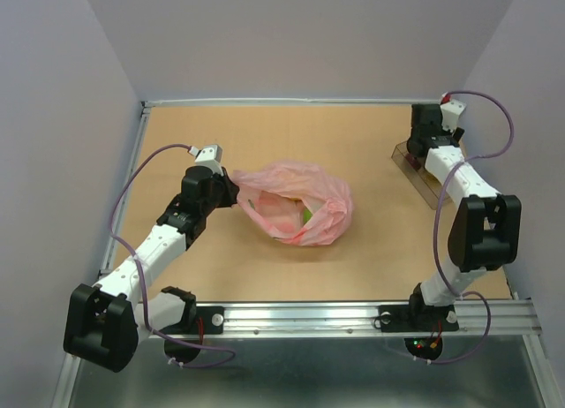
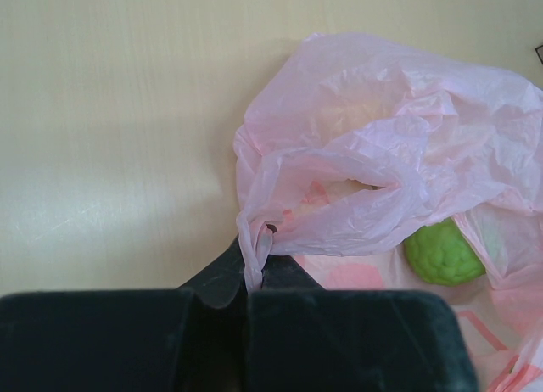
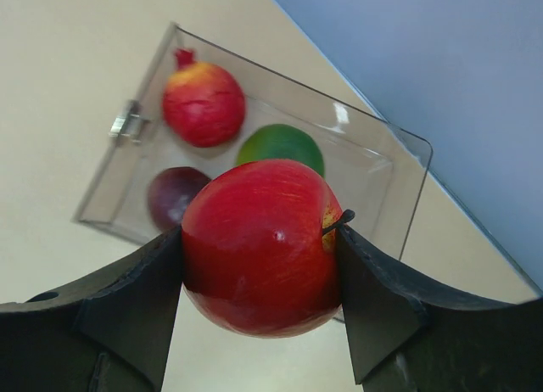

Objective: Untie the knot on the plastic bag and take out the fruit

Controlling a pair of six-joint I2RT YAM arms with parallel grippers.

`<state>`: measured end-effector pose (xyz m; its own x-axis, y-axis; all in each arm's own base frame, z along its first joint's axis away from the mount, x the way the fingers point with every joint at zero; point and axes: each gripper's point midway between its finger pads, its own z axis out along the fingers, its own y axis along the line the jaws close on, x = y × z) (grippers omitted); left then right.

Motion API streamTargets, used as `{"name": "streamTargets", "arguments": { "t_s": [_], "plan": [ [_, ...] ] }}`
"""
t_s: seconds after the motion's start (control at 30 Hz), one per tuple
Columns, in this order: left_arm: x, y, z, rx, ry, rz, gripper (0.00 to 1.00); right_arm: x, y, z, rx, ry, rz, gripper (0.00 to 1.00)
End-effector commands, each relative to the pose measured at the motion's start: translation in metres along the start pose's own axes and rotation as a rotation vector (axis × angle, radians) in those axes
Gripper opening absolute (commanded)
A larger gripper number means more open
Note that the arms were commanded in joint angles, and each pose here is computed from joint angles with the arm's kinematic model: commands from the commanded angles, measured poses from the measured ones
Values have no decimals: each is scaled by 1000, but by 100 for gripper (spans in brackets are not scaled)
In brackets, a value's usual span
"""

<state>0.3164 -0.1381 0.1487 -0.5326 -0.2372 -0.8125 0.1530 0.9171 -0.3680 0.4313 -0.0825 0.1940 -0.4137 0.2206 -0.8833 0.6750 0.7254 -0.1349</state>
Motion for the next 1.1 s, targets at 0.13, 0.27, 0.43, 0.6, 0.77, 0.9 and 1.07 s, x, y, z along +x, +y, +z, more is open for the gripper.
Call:
{"name": "streamTargets", "arguments": {
  "t_s": [0.13,0.27,0.43,0.6,0.77,0.9,1.07],
  "plan": [
    [-11,-6,-3,22,-34,19,0,18,-12,48,56,83,39,18],
    [-10,-6,-3,21,-33,19,0,38,-10,52,45,127,41,20],
    [-11,-6,-3,23,-34,18,0,63,-9,62,55,179,10,23],
    [-11,-6,-3,23,-34,18,0,73,-12,69,66,203,10,28],
    [-10,-6,-3,24,-32,20,0,80,-10,72,55,224,0,47],
    [-11,-6,-3,25,-34,20,0,66,-10,65,30,200,22,77],
    [-11,-6,-3,27,-34,20,0,33,-9,49,-22,143,51,100]
  ]
}}
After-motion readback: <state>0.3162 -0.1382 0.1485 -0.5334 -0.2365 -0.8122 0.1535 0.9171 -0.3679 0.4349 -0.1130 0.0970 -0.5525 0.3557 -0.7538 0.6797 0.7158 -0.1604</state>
